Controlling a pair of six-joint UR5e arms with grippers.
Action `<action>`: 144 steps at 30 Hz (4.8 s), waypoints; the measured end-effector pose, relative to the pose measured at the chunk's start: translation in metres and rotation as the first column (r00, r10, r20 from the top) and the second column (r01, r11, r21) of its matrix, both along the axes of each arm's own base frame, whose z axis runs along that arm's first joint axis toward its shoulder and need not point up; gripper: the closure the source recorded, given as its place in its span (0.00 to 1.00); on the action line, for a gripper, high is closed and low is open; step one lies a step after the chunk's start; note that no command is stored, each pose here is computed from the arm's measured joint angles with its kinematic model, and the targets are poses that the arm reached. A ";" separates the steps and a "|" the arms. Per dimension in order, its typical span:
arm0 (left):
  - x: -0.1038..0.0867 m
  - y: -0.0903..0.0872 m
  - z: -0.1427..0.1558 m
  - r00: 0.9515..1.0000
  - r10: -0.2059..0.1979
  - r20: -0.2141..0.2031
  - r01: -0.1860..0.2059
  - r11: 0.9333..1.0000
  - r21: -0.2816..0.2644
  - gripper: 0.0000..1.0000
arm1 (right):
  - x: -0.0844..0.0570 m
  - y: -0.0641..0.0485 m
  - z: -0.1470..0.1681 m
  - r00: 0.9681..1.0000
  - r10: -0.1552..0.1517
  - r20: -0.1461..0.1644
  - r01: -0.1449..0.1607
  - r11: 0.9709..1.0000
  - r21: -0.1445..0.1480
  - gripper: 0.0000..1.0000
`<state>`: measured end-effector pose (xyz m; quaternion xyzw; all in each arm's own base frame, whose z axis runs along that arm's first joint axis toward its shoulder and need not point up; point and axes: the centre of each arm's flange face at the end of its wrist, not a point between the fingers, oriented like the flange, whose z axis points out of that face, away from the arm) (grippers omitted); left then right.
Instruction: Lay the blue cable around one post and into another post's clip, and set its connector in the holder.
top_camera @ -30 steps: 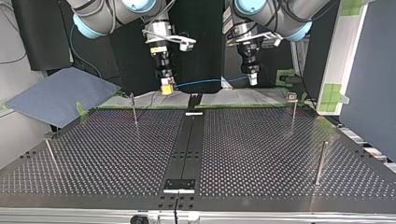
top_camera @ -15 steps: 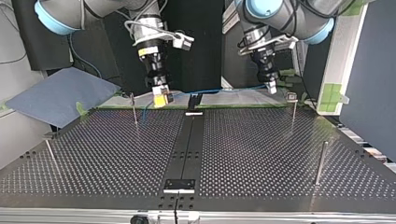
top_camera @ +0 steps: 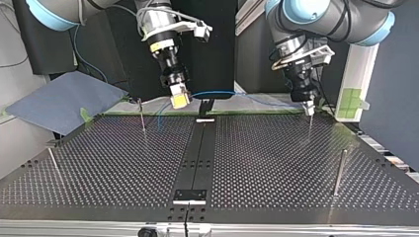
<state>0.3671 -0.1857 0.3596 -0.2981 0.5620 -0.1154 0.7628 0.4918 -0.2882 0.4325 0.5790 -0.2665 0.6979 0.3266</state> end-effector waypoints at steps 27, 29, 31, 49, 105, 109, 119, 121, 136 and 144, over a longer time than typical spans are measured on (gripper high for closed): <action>0.010 0.068 0.120 0.989 0.105 0.101 -0.102 0.994 -0.036 1.00 | 0.057 -0.005 -0.018 0.999 0.041 -0.023 -0.041 0.999 0.010 1.00; 0.017 0.070 0.117 0.990 0.104 0.091 -0.102 0.994 -0.032 1.00 | 0.063 -0.006 -0.017 0.999 0.045 -0.020 -0.045 0.999 0.008 1.00; 0.023 0.071 0.113 0.991 0.106 0.083 -0.104 0.994 -0.031 1.00 | 0.067 -0.007 -0.013 0.999 0.048 -0.015 -0.047 0.999 0.004 1.00; 0.070 0.103 0.121 0.983 0.127 0.135 -0.119 0.990 -0.070 1.00 | 0.102 -0.023 0.001 0.997 0.069 -0.017 -0.069 0.998 0.001 1.00; 0.199 0.185 0.053 0.996 0.070 -0.051 -0.068 0.997 0.036 1.00 | 0.188 -0.088 -0.006 0.997 0.075 -0.018 -0.076 0.997 -0.030 1.00; 0.205 0.185 0.042 0.996 0.060 -0.066 -0.059 0.998 0.022 1.00 | 0.187 -0.094 -0.011 0.997 0.069 -0.026 -0.069 0.997 -0.025 1.00; 0.204 0.186 0.030 0.997 0.055 -0.061 -0.056 0.998 -0.014 1.00 | 0.179 -0.107 -0.016 0.998 0.044 -0.052 -0.045 0.999 -0.016 1.00; 0.204 0.184 0.028 0.997 0.054 -0.062 -0.055 0.998 -0.016 1.00 | 0.177 -0.108 -0.017 0.997 0.041 -0.059 -0.042 0.999 -0.013 1.00; 0.210 0.178 -0.006 0.994 0.034 -0.108 -0.039 0.998 -0.044 1.00 | 0.168 -0.110 -0.034 0.990 0.029 -0.140 -0.024 0.999 0.039 1.00; 0.208 0.176 -0.014 0.995 0.024 -0.097 -0.030 0.998 -0.061 1.00 | 0.162 -0.114 -0.060 0.986 0.017 -0.166 -0.007 0.998 0.058 1.00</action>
